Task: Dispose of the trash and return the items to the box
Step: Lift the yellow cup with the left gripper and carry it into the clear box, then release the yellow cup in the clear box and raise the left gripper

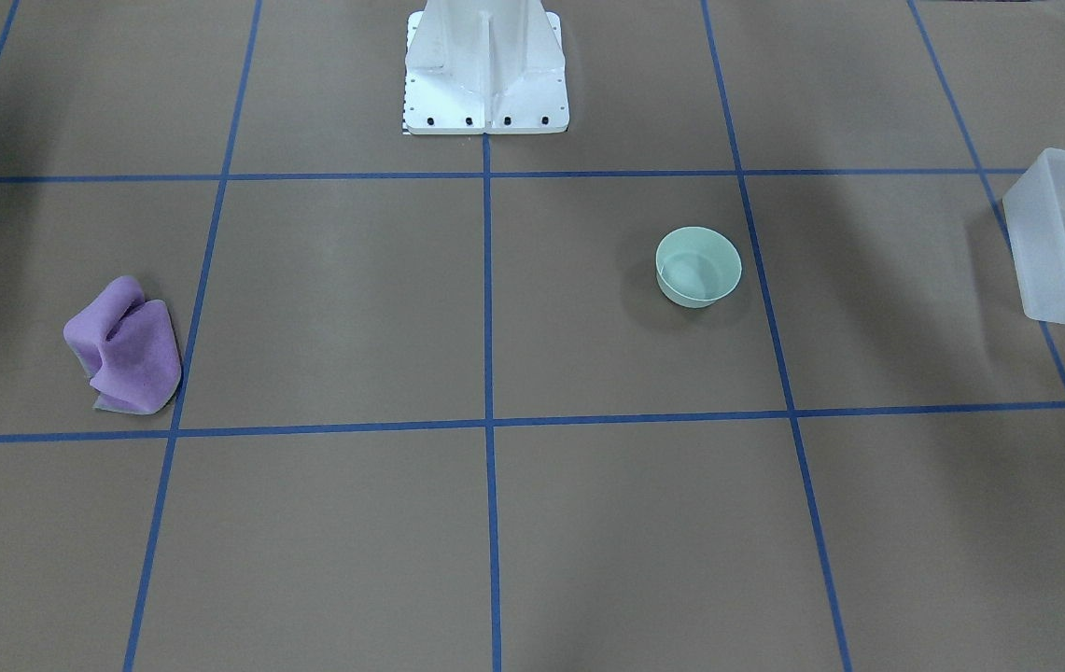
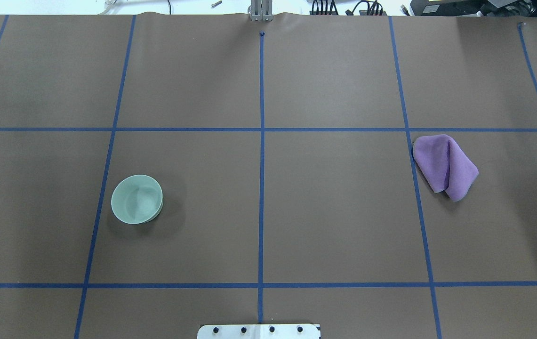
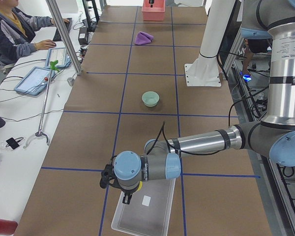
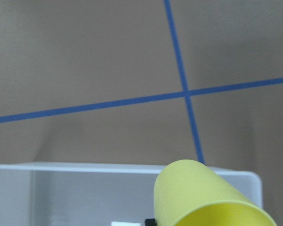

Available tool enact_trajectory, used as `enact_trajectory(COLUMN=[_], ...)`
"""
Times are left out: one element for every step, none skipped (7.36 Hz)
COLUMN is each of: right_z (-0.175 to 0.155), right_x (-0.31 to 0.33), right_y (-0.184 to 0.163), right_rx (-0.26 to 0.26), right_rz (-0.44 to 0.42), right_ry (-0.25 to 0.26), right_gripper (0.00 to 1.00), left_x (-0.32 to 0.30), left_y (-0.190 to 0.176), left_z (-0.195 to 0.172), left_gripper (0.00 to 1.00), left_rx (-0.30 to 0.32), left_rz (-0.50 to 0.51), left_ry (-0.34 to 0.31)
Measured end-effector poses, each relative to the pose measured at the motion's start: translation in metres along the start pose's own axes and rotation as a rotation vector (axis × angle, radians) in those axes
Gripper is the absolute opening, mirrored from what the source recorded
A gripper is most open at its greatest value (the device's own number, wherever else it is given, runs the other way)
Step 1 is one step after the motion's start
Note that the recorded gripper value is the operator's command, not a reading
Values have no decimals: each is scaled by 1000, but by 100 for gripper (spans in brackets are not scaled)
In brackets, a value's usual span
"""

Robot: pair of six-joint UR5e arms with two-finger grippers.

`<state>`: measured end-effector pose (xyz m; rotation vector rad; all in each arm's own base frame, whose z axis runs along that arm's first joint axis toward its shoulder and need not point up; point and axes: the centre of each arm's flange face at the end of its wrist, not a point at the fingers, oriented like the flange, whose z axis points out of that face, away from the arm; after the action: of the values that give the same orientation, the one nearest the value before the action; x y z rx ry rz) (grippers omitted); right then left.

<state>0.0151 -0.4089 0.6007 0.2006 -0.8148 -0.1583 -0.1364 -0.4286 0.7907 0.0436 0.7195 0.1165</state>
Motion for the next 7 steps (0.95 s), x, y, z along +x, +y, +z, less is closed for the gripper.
enact_trajectory(right_z=[1, 2, 3, 4, 6, 7, 7], right_x=[-1, -1, -1, -1, 0, 0, 0], right_y=[0, 0, 0, 0, 0, 0, 0], right_rx=[-2, -4, -7, -10, -12, -14, -15], right_rz=[-1, -2, -2, -2, -1, 0, 0], right_ry=[-1, -1, -1, -1, -1, -2, -3], right_gripper=[100, 100, 100, 100, 100, 100, 100], left_x=[-9, -16, -21, -22, -22, -21, -21], left_y=[8, 14, 19, 22, 23, 21, 20], left_z=[13, 23, 32, 40, 44, 47, 48], left_gripper=[0, 0, 0, 0, 0, 0, 3], left_rx=[-17, -33, -42, -46, -48, -50, -51], left_rz=[-16, -29, -43, -59, -74, -84, -88], left_ry=[0, 5, 16, 37, 53, 61, 64])
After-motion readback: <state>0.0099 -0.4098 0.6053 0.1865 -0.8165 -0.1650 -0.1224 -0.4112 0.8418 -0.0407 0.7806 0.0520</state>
